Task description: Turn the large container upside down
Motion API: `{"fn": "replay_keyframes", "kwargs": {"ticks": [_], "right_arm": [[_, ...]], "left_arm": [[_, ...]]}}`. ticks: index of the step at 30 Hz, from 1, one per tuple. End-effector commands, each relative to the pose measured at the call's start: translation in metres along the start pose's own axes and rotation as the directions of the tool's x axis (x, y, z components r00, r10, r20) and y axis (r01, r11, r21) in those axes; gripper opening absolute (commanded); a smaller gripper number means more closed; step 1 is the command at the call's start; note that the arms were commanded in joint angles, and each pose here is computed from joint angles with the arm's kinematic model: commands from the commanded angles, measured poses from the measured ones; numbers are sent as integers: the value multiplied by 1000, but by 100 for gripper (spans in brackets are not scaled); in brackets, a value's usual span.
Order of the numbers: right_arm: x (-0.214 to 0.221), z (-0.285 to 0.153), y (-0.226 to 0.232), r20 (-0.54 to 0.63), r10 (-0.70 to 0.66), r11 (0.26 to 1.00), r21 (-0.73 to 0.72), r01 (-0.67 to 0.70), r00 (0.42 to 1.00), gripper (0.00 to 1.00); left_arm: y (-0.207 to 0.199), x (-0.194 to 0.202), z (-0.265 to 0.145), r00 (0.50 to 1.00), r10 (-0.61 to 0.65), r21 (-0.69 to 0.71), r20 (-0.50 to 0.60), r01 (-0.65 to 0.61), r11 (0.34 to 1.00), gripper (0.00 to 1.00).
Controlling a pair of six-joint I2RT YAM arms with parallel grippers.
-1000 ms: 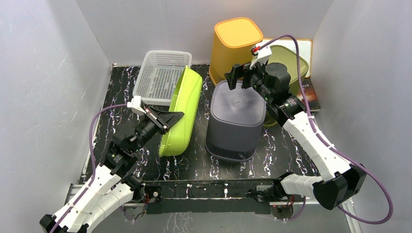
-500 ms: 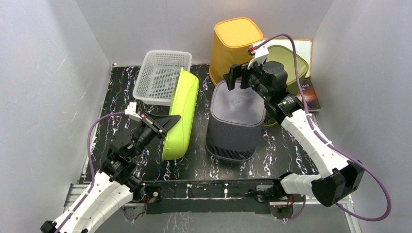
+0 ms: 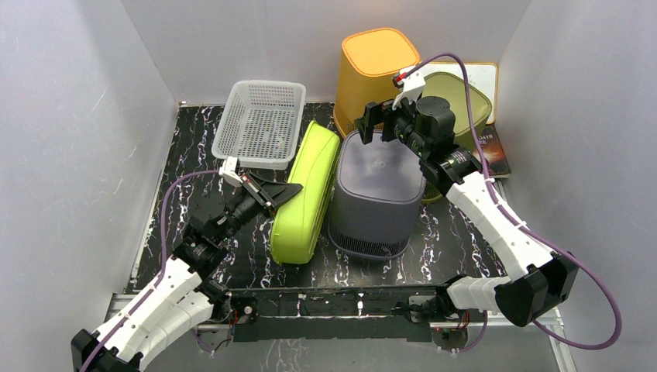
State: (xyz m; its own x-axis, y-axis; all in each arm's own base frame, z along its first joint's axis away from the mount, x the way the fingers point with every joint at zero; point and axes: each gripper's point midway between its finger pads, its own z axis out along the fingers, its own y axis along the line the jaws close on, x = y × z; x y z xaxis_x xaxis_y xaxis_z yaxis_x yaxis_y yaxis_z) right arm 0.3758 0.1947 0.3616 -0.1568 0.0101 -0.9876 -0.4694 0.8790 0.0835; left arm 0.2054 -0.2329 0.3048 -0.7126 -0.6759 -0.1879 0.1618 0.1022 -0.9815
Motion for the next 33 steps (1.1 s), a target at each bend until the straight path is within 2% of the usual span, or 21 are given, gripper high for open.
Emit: {"fn": "replay_keyframes", "kwargs": {"ticks": [1, 4, 7, 16, 19, 21, 22, 26, 33], "right_arm": [[-38, -5, 2, 98, -13, 1000, -9, 14, 995, 98], [-36, -4, 4, 96, -10, 1000, -20, 12, 995, 98], [-34, -3, 4, 92, -8, 1000, -25, 10, 996, 98], [-25, 2, 5, 80, -6, 999, -33, 9, 997, 98], [-22, 3, 5, 75, -3, 999, -38, 6, 997, 98], [-22, 4, 7, 74, 0, 999, -44, 4, 997, 98], [-21, 5, 7, 73, 0, 999, -48, 3, 997, 98], [-20, 4, 7, 73, 4, 999, -50, 0, 997, 98], [-21, 1, 9, 81, 5, 999, -53, 0, 997, 98]], "left_arm": [[21, 0, -10, 995, -91, -8, 40, 91, 996, 0], [55, -5, -18, 990, -93, -107, 106, 104, 989, 0], [85, -14, -28, 984, -38, -226, 173, 77, 971, 0], [150, -33, -66, 946, 58, -471, 320, 106, 876, 1], [166, -33, -76, 939, 59, -515, 339, 133, 847, 25], [177, -33, -84, 934, 68, -557, 351, 150, 817, 45], [179, -34, -86, 930, 71, -565, 360, 157, 810, 49], [191, -35, -96, 924, 83, -609, 372, 176, 773, 58], [216, -32, -113, 912, 82, -684, 401, 239, 689, 64]]}}
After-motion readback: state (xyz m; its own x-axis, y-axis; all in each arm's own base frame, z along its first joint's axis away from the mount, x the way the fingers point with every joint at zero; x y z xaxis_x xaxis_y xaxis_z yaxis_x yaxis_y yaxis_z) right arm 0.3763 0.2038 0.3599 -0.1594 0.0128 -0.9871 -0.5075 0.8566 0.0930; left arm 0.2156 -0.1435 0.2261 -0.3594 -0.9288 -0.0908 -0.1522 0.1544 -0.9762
